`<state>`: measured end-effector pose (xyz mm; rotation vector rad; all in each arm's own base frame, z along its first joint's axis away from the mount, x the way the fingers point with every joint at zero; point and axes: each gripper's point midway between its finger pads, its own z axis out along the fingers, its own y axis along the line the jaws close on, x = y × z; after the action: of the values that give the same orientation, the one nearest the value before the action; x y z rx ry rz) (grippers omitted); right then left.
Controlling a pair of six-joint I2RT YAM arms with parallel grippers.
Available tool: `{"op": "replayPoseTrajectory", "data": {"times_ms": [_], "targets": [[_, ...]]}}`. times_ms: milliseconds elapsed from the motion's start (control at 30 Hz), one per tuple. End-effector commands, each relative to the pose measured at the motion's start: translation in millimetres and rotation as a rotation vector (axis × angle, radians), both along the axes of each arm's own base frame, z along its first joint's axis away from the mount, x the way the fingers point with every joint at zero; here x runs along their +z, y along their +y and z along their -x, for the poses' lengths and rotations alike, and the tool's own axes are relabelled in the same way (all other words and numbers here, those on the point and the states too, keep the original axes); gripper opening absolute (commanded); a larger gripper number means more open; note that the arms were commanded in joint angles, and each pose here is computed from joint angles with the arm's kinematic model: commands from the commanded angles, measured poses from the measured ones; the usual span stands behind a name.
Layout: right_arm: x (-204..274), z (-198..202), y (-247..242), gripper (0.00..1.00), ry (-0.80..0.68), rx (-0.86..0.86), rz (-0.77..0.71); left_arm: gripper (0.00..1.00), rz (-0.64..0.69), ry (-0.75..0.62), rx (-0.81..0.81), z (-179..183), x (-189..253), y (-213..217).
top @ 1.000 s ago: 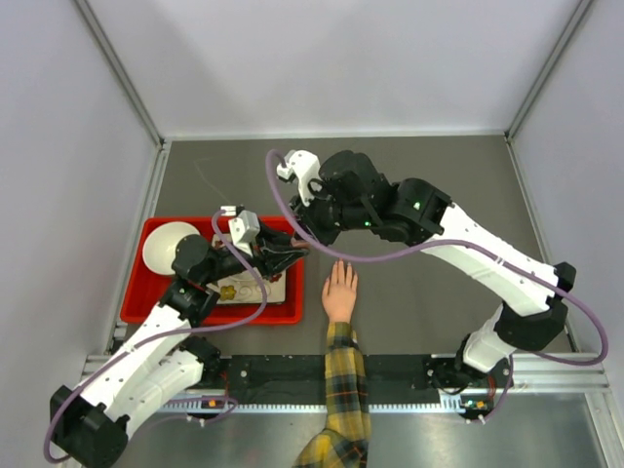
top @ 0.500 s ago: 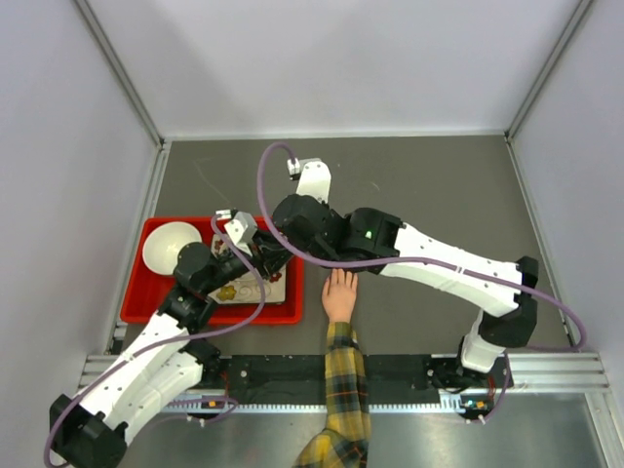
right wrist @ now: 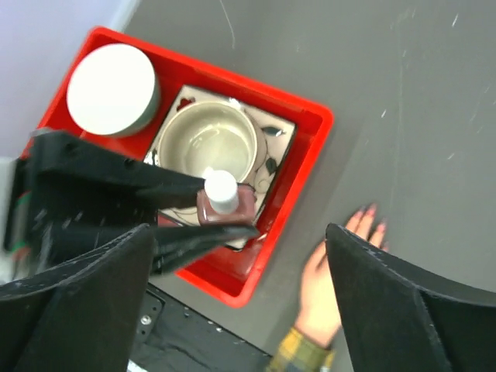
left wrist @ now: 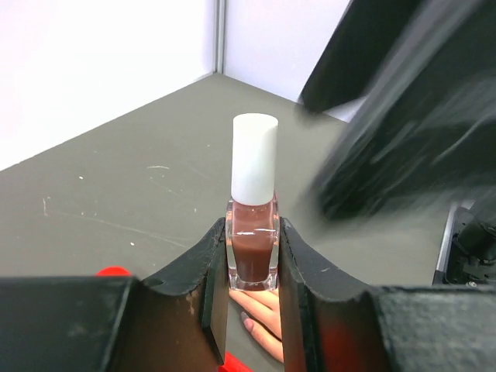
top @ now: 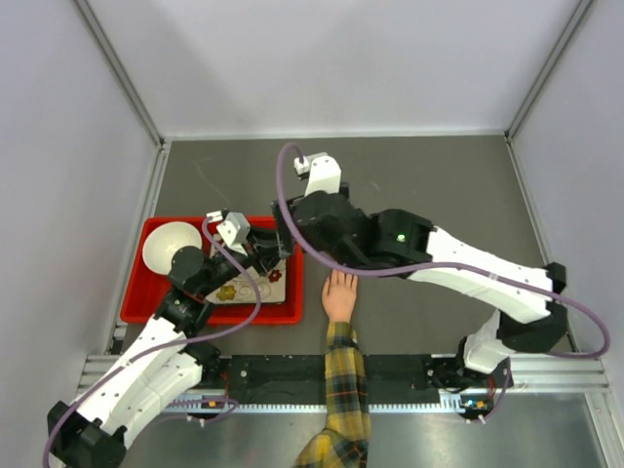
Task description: Paint the nails
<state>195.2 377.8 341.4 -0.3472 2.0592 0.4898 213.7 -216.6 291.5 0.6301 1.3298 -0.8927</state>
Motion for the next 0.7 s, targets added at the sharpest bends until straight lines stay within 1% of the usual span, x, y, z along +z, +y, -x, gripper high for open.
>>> {"op": "replayPoseTrajectory", "data": {"times_ms": [0, 33, 67, 100, 133, 167, 200, 233, 267, 333, 400, 500, 533, 567, 600, 667], "targets": [[85.5, -2.3, -49.5, 0.91, -0.187, 0.089, -0.045, 0.00, 0.042, -0.093, 0.008, 2.4, 32.0, 2.8], [89.8, -4.4, -53.5, 0.91, -0.199, 0.131, -0.040, 0.00, 0.041, -0.091, -0.011, 4.4, 31.8, 0.8], [97.6, 11.0, -49.6, 0.90, -0.186, 0.274, -0.081, 0.00, 0.041, -0.094, -0.032, 7.7, 33.3, -1.3], [95.4, 1.2, -55.3, 0.90, -0.213, 0.338, -0.046, 0.00, 0.033, -0.090, -0.066, 10.9, 31.4, -5.5], [94.8, 6.4, -54.0, 0.86, -0.212, 0.426, -0.044, 0.00, 0.025, -0.087, -0.141, 21.5, 31.1, -12.4], [95.6, 30.0, -45.9, 0.83, -0.196, 0.610, -0.072, 0.00, 0.021, -0.092, -0.191, 28.4, 33.9, -16.2], [89.7, 32.6, -46.6, 0.81, -0.229, 0.696, -0.028, 0.00, 0.012, -0.078, -0.233, 31.6, 30.4, -21.0], [78.4, 33.7, -51.6, 0.79, -0.212, 0.752, 0.010, 0.00, 0.015, -0.056, -0.281, 37.6, 29.0, -25.2], [74.2, 44.6, -49.8, 0.79, -0.202, 0.839, 0.013, 0.00, 0.008, -0.064, -0.361, 49.6, 30.2, -29.3], [64.5, 37.9, -48.0, 0.77, -0.200, 0.876, 0.065, 0.00, 0.003, -0.025, -0.419, 54.7, 25.8, -34.3], [56.1, 45.3, -43.5, 0.75, -0.164, 0.952, 0.073, 0.00, -0.007, -0.016, -0.465, 60.4, 23.2, -36.3], [47.4, 51.3, -37.0, 0.66, -0.136, 1.016, 0.066, 0.00, -0.007, -0.012, -0.485, 63.3, 22.9, -36.9], [42.0, 52.4, -32.6, 0.59, -0.113, 1.036, 0.066, 0.00, -0.007, -0.005, -0.493, 64.4, 22.3, -37.5], [41.7, 53.2, -31.2, 0.55, -0.105, 1.044, 0.064, 0.00, -0.008, -0.005, -0.498, 65.3, 22.7, -37.6], [38.3, 53.3, -29.8, 0.53, -0.090, 1.048, 0.067, 0.00, -0.008, -0.007, -0.504, 65.8, 23.4, -37.7], [30.2, 51.0, -27.1, 0.53, -0.072, 1.050, 0.082, 0.00, -0.003, -0.001, -0.517, 68.2, 23.8, -38.1]]}}
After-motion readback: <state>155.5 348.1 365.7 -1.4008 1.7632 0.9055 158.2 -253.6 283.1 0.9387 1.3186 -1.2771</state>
